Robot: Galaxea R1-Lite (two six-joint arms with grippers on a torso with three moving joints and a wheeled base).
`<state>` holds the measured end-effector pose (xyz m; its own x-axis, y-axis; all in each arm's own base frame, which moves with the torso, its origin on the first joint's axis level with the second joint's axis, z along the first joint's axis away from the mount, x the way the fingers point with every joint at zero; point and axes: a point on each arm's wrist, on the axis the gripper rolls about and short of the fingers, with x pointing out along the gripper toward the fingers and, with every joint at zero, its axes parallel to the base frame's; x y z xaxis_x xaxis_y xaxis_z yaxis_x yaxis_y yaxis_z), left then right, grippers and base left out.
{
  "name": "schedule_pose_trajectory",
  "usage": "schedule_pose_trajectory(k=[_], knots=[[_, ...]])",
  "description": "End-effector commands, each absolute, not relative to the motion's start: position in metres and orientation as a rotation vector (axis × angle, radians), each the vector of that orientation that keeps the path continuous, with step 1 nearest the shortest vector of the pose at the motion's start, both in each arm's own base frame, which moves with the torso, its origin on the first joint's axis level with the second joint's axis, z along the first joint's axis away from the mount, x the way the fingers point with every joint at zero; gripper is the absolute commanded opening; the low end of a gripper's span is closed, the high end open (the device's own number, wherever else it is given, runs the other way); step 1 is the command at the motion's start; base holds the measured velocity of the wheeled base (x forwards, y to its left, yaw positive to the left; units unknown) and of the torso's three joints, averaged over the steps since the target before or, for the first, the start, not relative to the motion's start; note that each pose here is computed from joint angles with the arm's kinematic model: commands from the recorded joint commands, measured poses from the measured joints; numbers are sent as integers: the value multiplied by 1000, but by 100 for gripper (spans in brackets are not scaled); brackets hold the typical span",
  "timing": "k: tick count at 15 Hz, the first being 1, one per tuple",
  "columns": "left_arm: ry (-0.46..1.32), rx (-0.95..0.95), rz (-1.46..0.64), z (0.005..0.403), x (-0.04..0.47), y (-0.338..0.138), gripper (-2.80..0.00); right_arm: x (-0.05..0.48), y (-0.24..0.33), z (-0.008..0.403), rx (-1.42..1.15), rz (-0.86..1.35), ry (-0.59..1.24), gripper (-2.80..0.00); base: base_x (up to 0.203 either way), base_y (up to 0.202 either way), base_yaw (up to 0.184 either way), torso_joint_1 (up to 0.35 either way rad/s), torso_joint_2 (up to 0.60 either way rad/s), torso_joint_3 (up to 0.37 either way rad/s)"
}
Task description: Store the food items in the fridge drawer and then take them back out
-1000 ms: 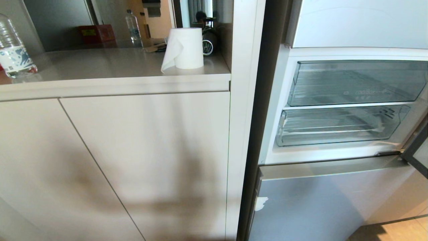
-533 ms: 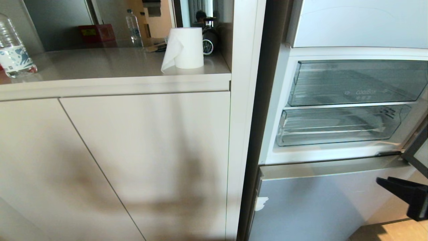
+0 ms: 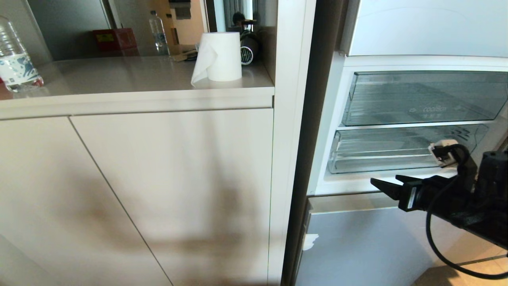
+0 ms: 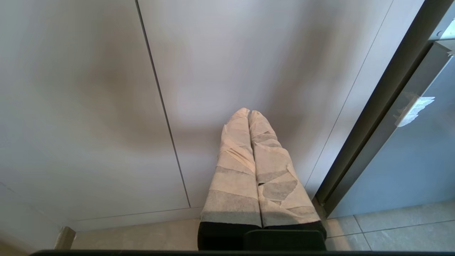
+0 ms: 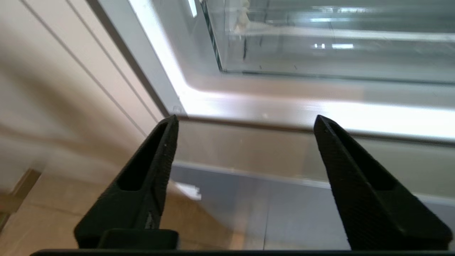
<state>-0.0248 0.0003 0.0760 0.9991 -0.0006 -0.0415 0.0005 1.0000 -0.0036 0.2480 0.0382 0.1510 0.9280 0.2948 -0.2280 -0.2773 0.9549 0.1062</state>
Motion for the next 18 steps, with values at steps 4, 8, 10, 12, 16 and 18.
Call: schedule_pose_trajectory(k=[4, 8, 10, 12, 16, 18], knots=[[42, -4, 0, 76, -25, 0, -280, 296, 61, 133, 61, 305, 168, 0, 0, 0, 0, 0, 0, 0], [43, -4, 0, 76, -25, 0, -280, 305, 74, 134, 56, 330, 151, 0, 0, 0, 0, 0, 0, 0], [42, -4, 0, 76, -25, 0, -280, 312, 83, 132, 37, 296, 144, 0, 0, 0, 0, 0, 0, 0], [43, -4, 0, 76, -25, 0, -280, 313, 87, 138, 37, 285, 103, 0, 0, 0, 0, 0, 0, 0], [42, -4, -1, 76, -25, 0, -280, 316, 87, 142, 33, 238, 76, 0, 0, 0, 0, 0, 0, 0], [42, -4, -1, 76, -25, 0, -280, 323, 88, 145, 39, 215, 58, 0, 0, 0, 0, 0, 0, 0]])
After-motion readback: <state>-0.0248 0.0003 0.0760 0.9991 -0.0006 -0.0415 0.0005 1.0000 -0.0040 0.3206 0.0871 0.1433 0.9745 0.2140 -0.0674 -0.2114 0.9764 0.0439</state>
